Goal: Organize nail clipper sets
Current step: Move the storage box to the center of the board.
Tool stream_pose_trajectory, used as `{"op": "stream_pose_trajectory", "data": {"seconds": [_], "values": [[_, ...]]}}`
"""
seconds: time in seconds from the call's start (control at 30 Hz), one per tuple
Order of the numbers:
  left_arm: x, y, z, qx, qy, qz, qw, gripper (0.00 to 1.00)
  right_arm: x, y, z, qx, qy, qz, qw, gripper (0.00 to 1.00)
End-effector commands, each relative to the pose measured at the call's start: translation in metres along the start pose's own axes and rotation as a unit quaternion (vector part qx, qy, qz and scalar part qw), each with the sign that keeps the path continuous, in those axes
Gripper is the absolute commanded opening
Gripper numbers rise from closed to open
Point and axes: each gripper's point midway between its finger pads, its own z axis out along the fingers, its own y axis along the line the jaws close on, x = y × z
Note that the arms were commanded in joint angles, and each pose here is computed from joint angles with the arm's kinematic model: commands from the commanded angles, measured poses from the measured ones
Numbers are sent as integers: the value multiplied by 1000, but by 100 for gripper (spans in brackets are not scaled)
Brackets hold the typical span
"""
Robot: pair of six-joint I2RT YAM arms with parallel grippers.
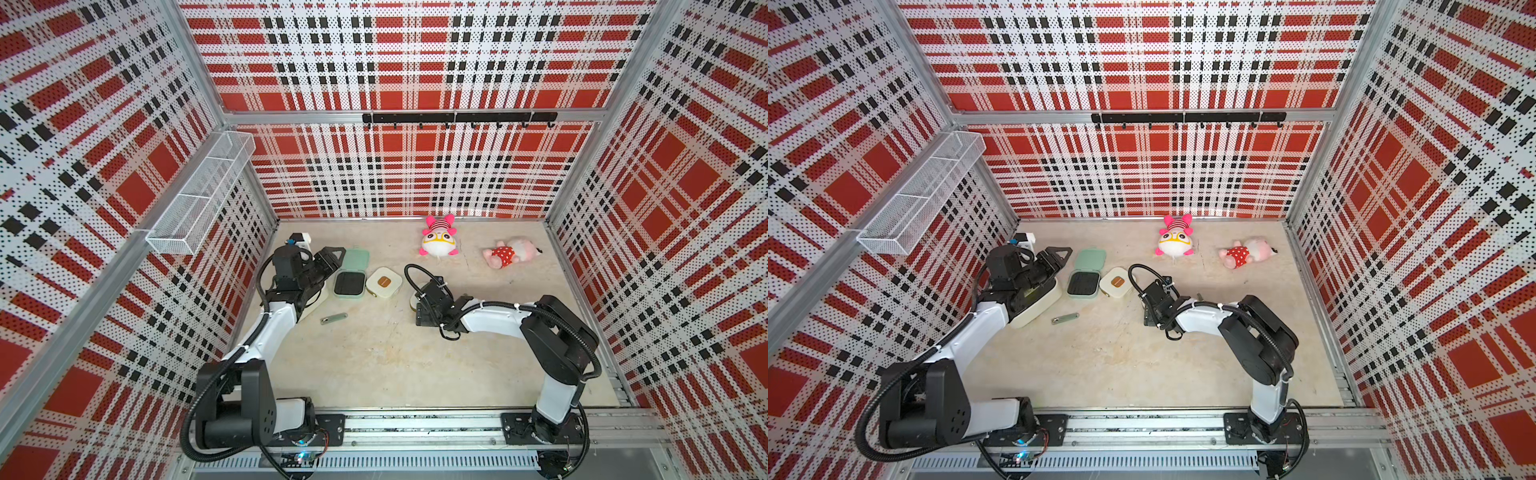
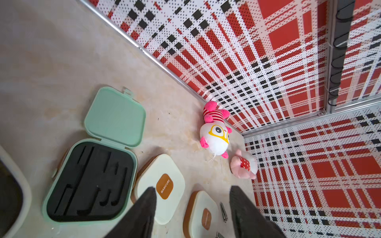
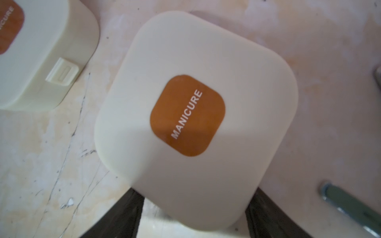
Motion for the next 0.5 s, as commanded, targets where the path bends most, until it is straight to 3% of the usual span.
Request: {"op": "stream_pose_trajectory", "data": {"seconds": [0.0, 0.07, 0.17, 0.33, 0.47], "values": [[8, -6, 15, -9, 51, 30, 998, 53, -21, 0, 11, -7, -1, 0, 1000, 74], [11, 9, 31, -95, 75, 83, 989, 50, -35, -2, 15, -9, -5, 7, 1000, 71], [13, 17, 50, -173, 90, 142, 970, 48, -52, 7, 13, -29, -9, 8, 999, 68], [-3, 49, 67, -258, 74, 167, 949, 41, -74, 24, -15, -73, -39, 4, 997, 62], [-11, 83, 74, -332, 89, 203, 917, 32, -75, 29, -42, -100, -57, 3, 993, 55]]}}
